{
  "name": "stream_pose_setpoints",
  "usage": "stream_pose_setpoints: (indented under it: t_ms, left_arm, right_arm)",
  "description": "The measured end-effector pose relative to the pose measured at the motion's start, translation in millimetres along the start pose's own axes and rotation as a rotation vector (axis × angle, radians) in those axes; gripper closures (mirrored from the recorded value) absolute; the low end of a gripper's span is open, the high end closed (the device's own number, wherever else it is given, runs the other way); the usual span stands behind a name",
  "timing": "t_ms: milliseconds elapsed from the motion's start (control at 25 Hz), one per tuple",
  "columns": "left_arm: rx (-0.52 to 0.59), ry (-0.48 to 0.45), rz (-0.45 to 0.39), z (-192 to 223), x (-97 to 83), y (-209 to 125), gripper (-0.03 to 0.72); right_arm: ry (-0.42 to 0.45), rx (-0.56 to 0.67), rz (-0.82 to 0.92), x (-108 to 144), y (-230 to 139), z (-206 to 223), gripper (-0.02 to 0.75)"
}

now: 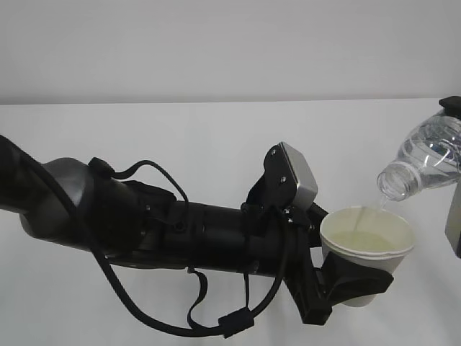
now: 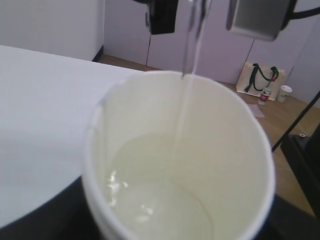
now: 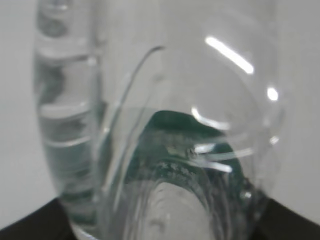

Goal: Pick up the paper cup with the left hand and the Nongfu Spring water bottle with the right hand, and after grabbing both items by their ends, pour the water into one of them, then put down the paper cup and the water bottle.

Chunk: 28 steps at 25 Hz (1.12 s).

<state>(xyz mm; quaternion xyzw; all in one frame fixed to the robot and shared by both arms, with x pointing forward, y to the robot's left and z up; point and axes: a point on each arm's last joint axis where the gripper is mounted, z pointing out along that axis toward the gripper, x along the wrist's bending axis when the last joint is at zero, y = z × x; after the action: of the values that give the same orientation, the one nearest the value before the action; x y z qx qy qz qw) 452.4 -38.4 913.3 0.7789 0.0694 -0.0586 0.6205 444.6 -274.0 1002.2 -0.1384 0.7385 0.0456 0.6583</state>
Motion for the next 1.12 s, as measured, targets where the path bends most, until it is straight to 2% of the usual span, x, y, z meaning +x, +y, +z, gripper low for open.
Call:
stream_pose_setpoints:
  t_ms: [720, 1120]
  left_arm:
    - [0.000, 0.004, -0.002, 0.0, 0.3, 0.0, 0.217]
    - [-0.010, 0.006, 0.009, 1.9, 2.1, 4.6, 0.217]
  right_arm:
    - [-0.004, 0.009, 0.017, -0.6, -0.8, -0.2, 0.312]
    - [-0.005, 0.008, 0.124, -0.6, -0.8, -0.2, 0.312]
